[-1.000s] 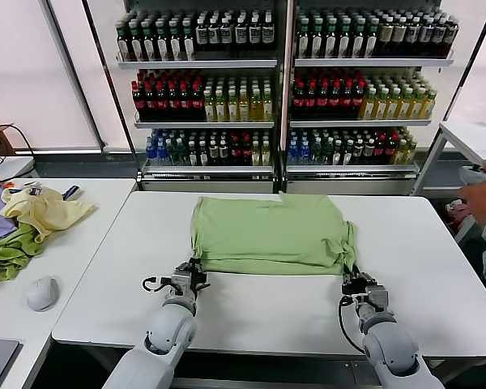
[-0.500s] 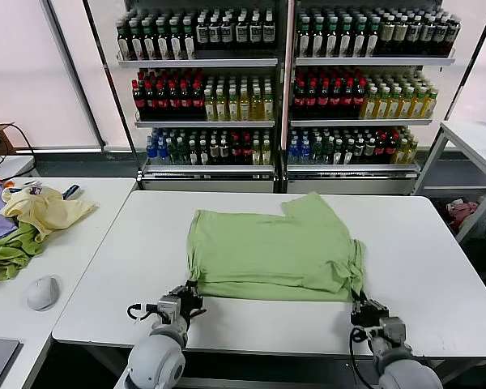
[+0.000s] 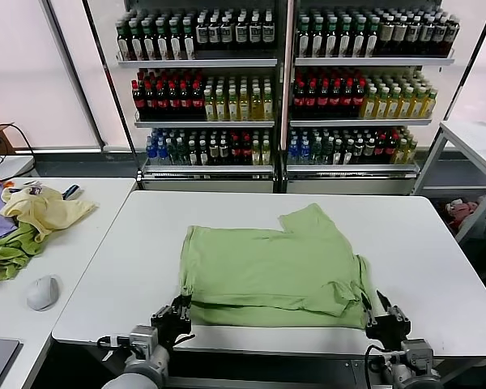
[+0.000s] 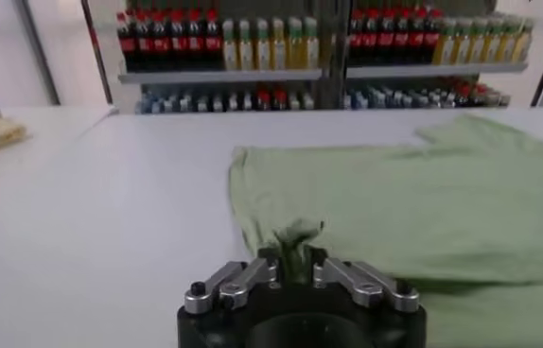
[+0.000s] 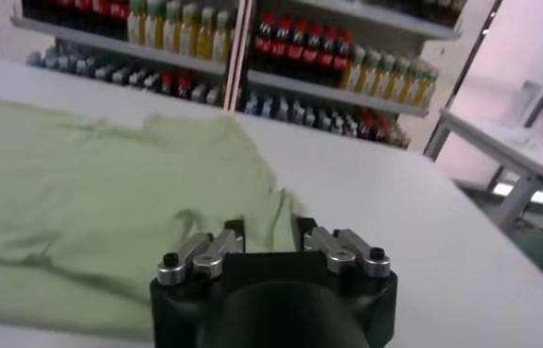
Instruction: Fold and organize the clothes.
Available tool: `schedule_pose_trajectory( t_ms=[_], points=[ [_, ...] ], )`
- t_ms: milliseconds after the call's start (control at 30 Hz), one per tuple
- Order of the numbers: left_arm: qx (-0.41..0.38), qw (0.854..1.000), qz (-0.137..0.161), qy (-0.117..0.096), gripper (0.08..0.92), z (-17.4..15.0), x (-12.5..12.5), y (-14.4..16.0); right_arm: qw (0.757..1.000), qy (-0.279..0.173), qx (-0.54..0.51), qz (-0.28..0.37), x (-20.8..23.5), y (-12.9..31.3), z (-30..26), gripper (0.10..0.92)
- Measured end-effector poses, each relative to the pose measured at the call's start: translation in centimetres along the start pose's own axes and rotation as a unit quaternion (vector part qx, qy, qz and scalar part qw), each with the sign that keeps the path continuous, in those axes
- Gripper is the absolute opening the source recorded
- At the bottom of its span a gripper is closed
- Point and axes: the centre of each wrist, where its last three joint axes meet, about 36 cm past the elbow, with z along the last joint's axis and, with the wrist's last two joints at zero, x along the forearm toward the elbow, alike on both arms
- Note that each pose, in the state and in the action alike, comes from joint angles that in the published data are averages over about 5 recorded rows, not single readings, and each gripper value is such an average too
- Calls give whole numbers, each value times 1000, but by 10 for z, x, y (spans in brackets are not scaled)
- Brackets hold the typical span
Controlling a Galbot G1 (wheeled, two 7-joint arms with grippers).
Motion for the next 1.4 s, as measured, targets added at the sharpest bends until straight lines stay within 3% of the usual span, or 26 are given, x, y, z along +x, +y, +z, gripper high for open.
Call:
schedule_pose_trajectory(
  t_ms=[267,467,567,1000,1400],
  points=[
    [-2,999,-1,-38,603,-21,-32,6,1000,-23,-19,-3,-65,2,-18,800],
    [-15,999,-6,-46,768,-36,-82,7,999,-19,-32,-21,-132,11,-32,822],
    [-23,999,-12,-44,813,-44,-111,5,999,-11,-33,-29,-165,16,-38,823],
    [-55,997,-50,-13,823,-75,-213,5,998,31,-22,-47,-281,32,-69,823],
    [-75,994,-77,32,823,-75,-254,16,996,83,-18,-41,-343,35,-75,823]
  ],
)
